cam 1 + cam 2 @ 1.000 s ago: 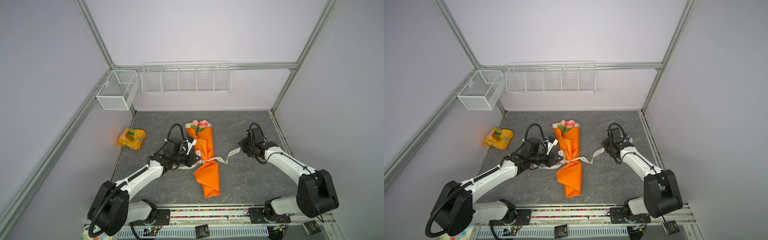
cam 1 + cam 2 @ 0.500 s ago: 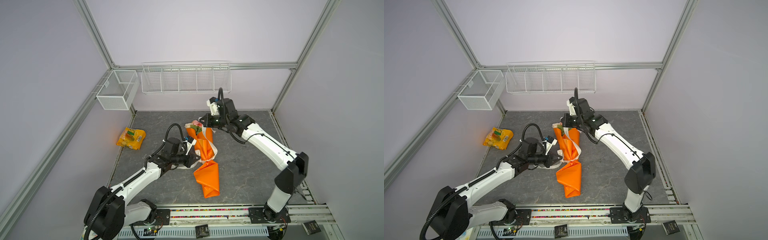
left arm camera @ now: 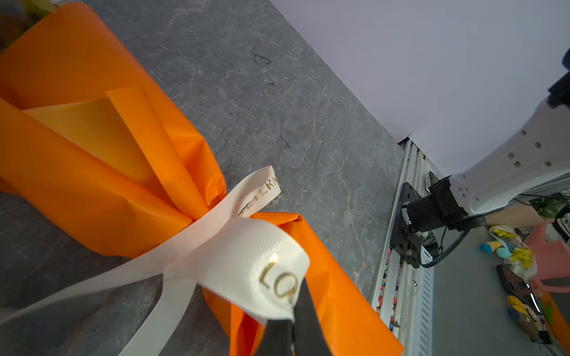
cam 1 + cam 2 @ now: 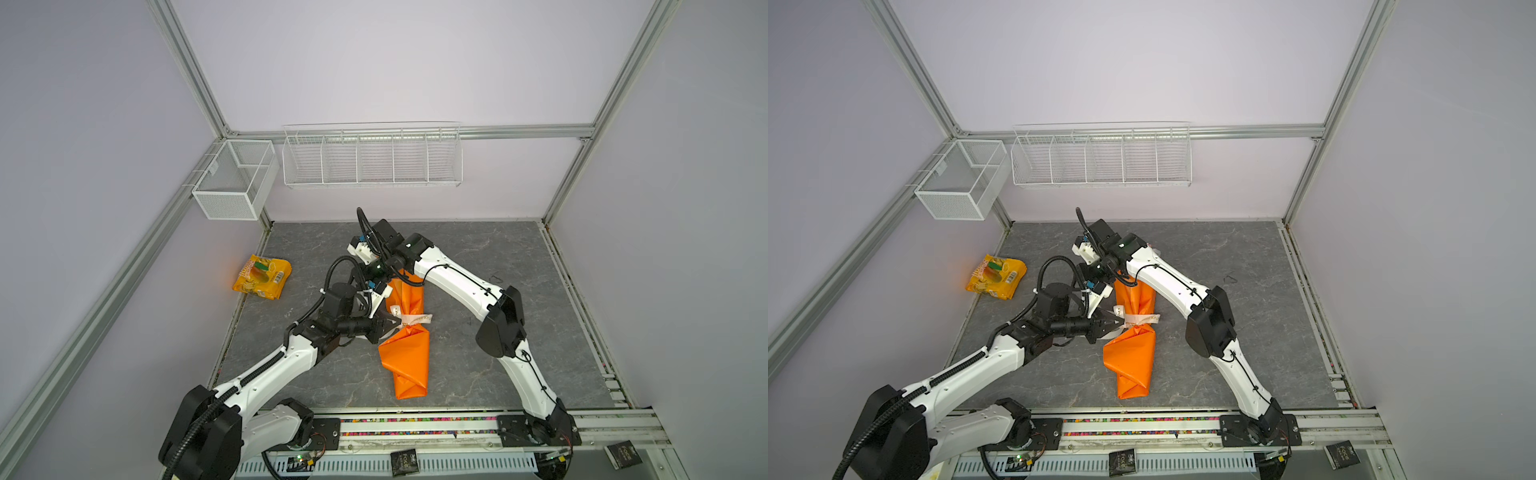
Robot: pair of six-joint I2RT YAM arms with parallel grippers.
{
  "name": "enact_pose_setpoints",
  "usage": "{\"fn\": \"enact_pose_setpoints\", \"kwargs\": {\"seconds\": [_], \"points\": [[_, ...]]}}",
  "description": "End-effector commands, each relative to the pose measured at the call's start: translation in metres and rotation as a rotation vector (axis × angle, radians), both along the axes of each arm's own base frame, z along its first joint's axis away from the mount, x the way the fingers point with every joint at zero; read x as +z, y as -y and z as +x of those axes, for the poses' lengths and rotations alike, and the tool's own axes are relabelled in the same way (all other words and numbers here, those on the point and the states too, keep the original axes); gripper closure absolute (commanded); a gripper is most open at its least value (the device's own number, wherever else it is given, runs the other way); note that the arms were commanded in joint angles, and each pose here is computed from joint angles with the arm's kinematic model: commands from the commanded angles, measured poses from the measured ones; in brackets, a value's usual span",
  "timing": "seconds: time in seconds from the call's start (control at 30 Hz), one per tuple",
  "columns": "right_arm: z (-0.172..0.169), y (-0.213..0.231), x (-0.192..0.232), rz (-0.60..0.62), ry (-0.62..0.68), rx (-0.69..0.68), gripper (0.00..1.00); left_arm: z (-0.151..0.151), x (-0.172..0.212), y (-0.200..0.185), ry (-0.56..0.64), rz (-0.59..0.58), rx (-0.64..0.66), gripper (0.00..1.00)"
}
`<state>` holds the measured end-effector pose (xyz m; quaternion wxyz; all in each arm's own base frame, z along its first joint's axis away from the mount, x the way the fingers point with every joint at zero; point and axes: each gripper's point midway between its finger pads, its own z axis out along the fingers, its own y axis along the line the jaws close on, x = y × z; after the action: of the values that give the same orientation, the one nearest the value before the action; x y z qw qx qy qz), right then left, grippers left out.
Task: Tie the bouquet of fake flowers
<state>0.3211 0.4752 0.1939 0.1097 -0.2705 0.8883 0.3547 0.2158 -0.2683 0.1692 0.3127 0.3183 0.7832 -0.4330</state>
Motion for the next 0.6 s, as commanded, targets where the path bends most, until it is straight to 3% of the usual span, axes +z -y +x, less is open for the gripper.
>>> {"fn": "enact_pose_setpoints", "kwargs": {"seconds": [0.0, 0.23, 0.3, 0.4, 0.47, 0.57], "points": [[0.017, 0.058, 0.045, -0.039, 0.118, -0.107, 0.50, 0.002, 0.000, 0.000, 0.017, -0.006, -0.005, 1.00], [0.036, 0.167, 0.062, 0.067, 0.246, -0.435, 0.47, 0.006, -0.002, 0.005, 0.011, -0.015, -0.011, 1.00], [0.020, 0.177, 0.066, 0.139, 0.344, -0.410, 0.48, 0.008, -0.004, 0.005, 0.007, -0.006, -0.006, 1.00], [-0.017, 0.175, 0.069, 0.278, 0.429, -0.266, 0.48, 0.009, -0.006, 0.008, -0.003, -0.002, -0.020, 1.00], [-0.037, 0.170, 0.063, 0.323, 0.388, -0.197, 0.48, 0.009, -0.006, 0.009, -0.007, 0.003, -0.027, 1.00], [-0.054, 0.161, 0.048, 0.290, 0.231, -0.146, 0.48, 0.009, -0.007, 0.010, -0.001, 0.002, -0.035, 1.00]]}}
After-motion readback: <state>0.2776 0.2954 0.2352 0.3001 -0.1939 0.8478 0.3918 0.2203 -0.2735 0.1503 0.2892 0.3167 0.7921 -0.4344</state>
